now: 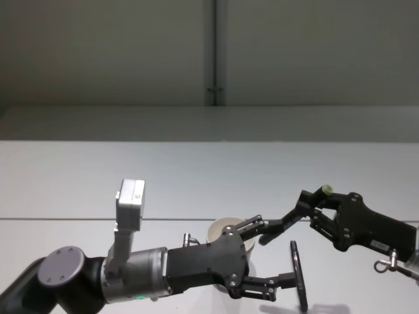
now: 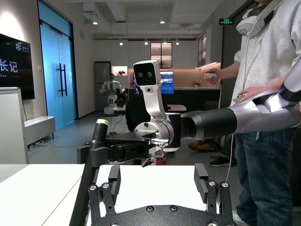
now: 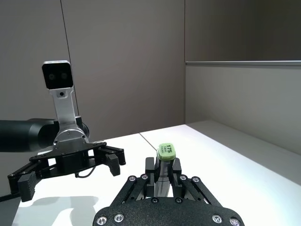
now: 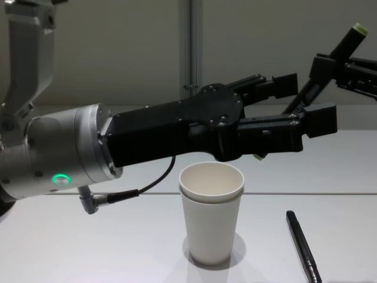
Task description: Place the pen into the pen holder.
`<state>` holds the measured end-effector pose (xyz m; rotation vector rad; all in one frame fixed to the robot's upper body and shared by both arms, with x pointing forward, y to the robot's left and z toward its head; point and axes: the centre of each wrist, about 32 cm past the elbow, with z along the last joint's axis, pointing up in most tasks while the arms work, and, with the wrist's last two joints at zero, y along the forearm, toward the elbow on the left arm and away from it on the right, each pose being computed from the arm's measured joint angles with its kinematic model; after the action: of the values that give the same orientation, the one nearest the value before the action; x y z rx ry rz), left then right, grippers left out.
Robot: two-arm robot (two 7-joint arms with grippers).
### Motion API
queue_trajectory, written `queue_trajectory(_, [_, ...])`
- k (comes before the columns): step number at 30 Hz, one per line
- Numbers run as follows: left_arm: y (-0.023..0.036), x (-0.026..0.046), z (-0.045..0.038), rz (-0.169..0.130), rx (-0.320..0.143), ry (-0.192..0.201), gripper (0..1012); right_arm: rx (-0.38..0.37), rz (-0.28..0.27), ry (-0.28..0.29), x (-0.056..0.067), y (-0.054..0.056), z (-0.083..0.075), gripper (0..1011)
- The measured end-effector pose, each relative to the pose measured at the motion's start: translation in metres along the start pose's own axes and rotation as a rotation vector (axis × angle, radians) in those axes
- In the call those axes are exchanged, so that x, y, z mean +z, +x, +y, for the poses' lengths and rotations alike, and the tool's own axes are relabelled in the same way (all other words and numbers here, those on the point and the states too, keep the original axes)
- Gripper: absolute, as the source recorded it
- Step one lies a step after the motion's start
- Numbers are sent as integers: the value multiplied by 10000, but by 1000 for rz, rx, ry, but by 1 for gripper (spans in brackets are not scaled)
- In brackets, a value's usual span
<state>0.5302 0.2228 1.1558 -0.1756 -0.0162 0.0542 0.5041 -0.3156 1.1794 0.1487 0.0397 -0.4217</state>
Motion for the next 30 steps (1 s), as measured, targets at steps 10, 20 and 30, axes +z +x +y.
queue_trajectory(10, [0,0,0,0,0,0,1001,-41,-35,-63,-7,-9,185,203])
queue_trajectory(20, [0,0,0,0,0,0,1001,-64,-61,-96,-49,22,374,203])
queue_trajectory(30, [0,0,0,0,0,0,1001,-79,-87,-123,-108,47,554,203])
